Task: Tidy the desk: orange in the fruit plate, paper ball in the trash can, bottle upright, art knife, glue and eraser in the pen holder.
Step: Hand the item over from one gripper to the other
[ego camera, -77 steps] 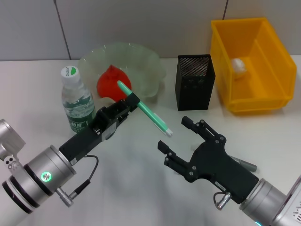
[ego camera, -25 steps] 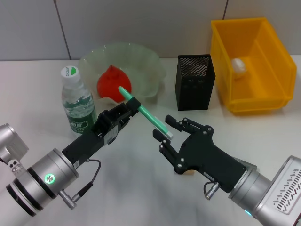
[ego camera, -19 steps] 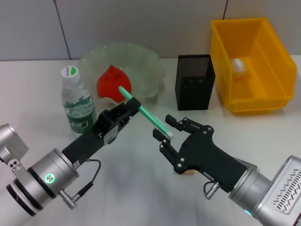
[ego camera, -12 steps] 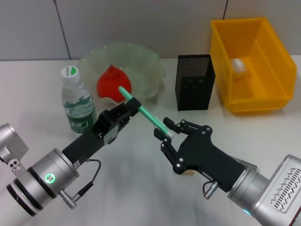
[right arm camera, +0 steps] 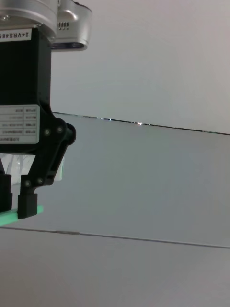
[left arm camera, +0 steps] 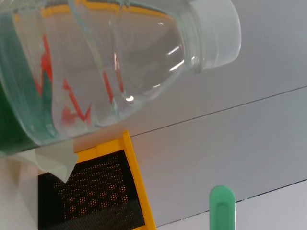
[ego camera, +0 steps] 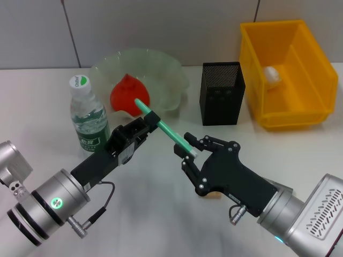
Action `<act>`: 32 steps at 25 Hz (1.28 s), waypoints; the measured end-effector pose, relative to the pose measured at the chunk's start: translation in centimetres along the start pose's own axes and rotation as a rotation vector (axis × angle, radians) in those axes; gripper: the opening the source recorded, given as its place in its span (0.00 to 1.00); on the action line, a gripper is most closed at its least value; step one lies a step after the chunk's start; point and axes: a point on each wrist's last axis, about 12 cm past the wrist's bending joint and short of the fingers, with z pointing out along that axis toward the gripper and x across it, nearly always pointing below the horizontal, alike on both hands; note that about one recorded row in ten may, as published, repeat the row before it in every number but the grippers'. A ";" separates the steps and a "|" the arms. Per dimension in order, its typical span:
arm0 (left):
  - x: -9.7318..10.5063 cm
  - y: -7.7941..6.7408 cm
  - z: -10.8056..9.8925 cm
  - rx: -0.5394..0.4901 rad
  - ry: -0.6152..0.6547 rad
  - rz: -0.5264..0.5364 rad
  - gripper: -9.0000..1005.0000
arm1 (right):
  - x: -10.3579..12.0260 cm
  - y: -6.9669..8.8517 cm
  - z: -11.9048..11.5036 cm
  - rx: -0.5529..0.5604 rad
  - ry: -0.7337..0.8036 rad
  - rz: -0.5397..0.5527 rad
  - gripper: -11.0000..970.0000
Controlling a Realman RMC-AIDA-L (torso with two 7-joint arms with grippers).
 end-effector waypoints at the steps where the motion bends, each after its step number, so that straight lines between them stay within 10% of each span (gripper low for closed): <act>1: 0.0 0.0 0.0 0.000 0.000 0.000 0.31 | 0.0 0.0 0.0 0.003 0.000 0.001 0.24; 32: -0.1 0.1 0.0 -0.008 -0.008 0.011 0.44 | 0.0 -0.2 0.0 0.024 -0.004 0.008 0.17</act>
